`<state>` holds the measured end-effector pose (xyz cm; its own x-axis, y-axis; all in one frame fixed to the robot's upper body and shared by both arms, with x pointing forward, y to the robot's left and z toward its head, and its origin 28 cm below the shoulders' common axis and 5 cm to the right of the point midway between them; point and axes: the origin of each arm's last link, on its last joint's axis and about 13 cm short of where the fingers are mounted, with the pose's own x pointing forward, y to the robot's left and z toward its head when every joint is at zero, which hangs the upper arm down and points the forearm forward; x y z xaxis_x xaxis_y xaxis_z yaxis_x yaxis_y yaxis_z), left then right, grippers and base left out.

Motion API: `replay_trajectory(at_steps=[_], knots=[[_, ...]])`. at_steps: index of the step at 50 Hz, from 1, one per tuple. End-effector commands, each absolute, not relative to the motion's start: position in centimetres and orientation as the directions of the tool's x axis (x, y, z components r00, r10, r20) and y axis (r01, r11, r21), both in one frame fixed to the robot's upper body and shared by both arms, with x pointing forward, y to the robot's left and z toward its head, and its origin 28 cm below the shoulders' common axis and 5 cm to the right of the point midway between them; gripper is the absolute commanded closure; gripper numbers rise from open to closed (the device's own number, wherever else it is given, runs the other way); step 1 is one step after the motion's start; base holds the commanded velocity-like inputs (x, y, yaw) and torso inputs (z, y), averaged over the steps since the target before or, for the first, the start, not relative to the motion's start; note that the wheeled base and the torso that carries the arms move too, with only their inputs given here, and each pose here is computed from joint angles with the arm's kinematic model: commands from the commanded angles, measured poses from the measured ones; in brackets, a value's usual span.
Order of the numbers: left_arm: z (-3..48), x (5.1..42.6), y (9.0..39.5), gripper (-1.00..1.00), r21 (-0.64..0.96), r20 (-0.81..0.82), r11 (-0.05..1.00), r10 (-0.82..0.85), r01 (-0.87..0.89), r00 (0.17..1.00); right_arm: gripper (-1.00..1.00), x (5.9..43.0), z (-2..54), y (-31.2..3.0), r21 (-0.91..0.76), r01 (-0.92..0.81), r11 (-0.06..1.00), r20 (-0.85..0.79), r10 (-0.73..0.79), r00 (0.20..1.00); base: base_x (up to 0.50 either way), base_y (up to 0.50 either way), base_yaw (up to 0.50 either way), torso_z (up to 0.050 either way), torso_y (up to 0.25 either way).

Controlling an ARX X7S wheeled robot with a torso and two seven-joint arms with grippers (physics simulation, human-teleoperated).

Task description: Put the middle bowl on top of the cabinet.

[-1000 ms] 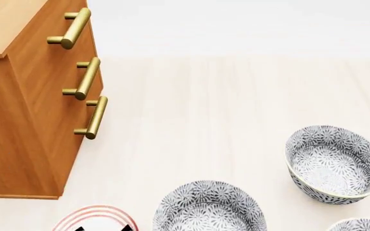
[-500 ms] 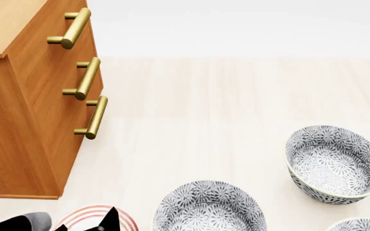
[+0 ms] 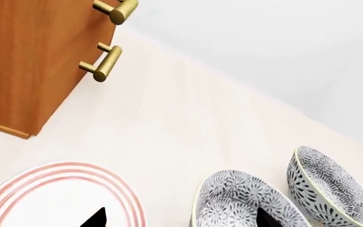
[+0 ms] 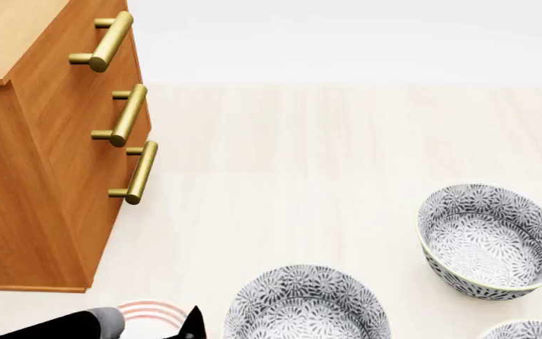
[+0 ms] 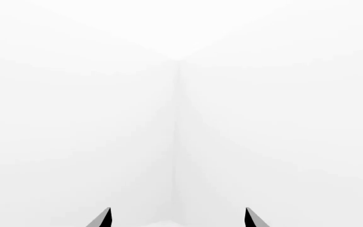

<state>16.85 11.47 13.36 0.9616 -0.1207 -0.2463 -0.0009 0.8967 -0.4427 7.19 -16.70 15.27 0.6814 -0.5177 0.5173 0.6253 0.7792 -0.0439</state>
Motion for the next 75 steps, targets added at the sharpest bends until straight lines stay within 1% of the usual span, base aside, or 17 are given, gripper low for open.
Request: replay_trajectory(at_steps=[1,14,20,41,68,75], knots=[[12.8,16.6,10.3,-1.0,-0.433,-0.272,0.901,-0.146,0.015,0.951,-1.0,7.0,15.3,-16.8,-0.042,0.627,0.778,0.519,-0.519,0.679,0.0,0.0,0.0,0.0,0.0],[12.3,16.7,9.2,-1.0,-0.418,-0.295,0.908,-0.16,0.023,0.942,-1.0,7.2,15.3,-16.8,-0.046,0.623,0.781,0.521,-0.513,0.682,0.0,0.0,0.0,0.0,0.0],[12.0,17.0,9.1,-1.0,-0.411,-0.303,0.911,-0.159,0.021,0.94,-1.0,7.1,15.3,-16.8,-0.043,0.625,0.779,0.521,-0.516,0.68,0.0,0.0,0.0,0.0,0.0],[12.1,16.8,7.8,-1.0,-0.403,-0.299,0.913,-0.203,0.069,0.932,-1.0,7.0,15.3,-16.7,-0.045,0.626,0.778,0.524,-0.515,0.678,0.0,0.0,0.0,0.0,0.0],[9.1,19.2,6.9,-1.0,-0.364,-0.372,0.931,-0.176,0.031,0.911,-1.0,6.3,15.7,-16.7,-0.045,0.628,0.777,0.536,-0.511,0.671,0.0,0.0,0.0,0.0,0.0],[8.8,19.3,6.6,-1.0,-0.36,-0.38,0.932,-0.183,0.037,0.907,-1.0,6.4,15.6,-16.7,-0.047,0.625,0.779,0.537,-0.508,0.673,0.0,0.0,0.0,0.0,0.0]])
